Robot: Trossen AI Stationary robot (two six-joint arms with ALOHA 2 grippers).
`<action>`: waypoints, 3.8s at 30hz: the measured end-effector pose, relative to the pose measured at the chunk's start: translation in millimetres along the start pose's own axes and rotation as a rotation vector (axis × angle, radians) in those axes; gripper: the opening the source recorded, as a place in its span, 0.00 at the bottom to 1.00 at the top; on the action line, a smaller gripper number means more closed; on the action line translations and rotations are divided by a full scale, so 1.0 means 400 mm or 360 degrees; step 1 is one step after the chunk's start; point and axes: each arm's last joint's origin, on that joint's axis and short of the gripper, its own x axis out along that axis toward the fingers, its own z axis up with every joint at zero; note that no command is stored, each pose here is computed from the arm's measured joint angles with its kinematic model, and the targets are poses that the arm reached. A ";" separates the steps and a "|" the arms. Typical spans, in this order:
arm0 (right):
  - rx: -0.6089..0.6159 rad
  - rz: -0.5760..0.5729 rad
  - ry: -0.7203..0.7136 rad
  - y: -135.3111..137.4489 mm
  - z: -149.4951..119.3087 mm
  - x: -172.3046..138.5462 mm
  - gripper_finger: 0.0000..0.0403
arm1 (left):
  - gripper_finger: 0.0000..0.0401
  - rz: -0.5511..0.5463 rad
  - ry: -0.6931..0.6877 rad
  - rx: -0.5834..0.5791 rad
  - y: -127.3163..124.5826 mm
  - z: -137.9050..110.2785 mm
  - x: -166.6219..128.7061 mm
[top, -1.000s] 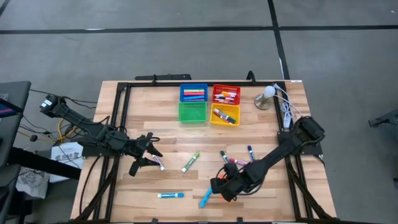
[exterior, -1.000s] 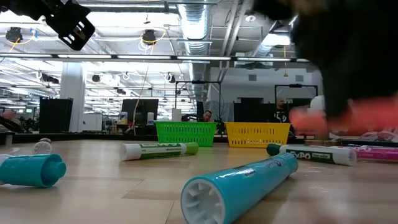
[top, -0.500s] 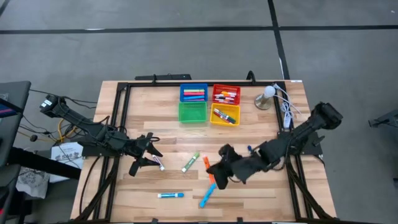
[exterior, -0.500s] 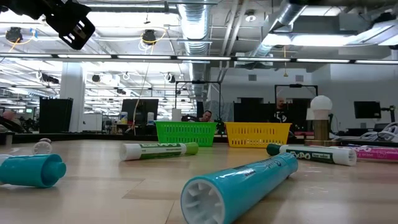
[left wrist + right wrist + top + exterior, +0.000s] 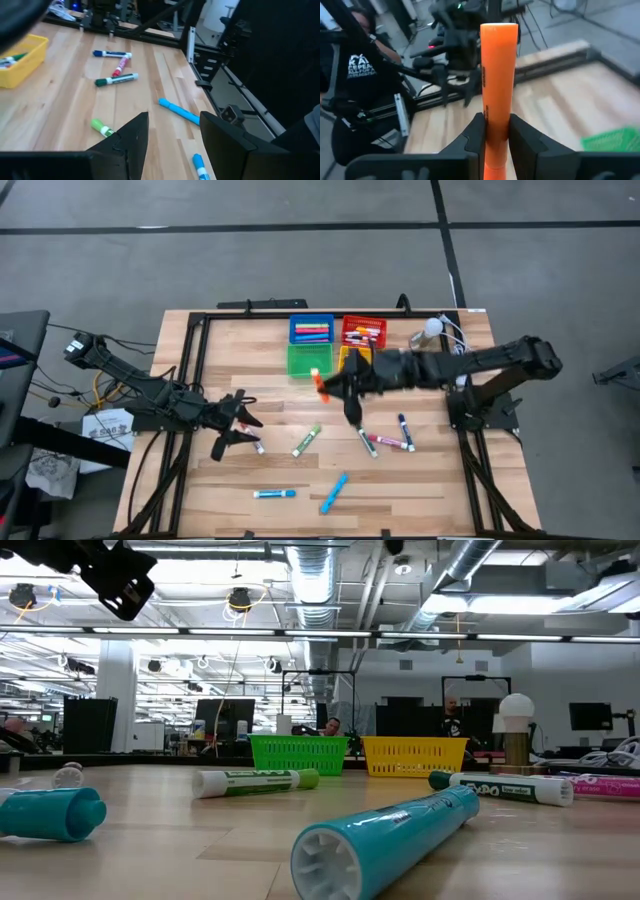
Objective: Pick & Place Markers
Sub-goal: Put the orange highlighter into the blue bin, then put the blue highlighter into the blue bin
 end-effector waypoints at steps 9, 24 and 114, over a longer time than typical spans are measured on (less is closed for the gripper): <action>-0.0218 -0.0318 -0.0018 -0.237 0.039 0.023 0.13 | 0.44 0.0195 -0.0071 -0.0012 0.009 0.004 -0.001; -0.0388 -0.0451 0.0272 -0.557 0.012 0.160 0.13 | 0.44 0.0362 -0.0208 -0.0057 0.033 0.026 -0.008; -0.0502 -0.0339 0.0951 -0.683 -0.008 0.392 0.28 | 0.44 0.0530 -0.0294 -0.0102 0.075 0.044 -0.006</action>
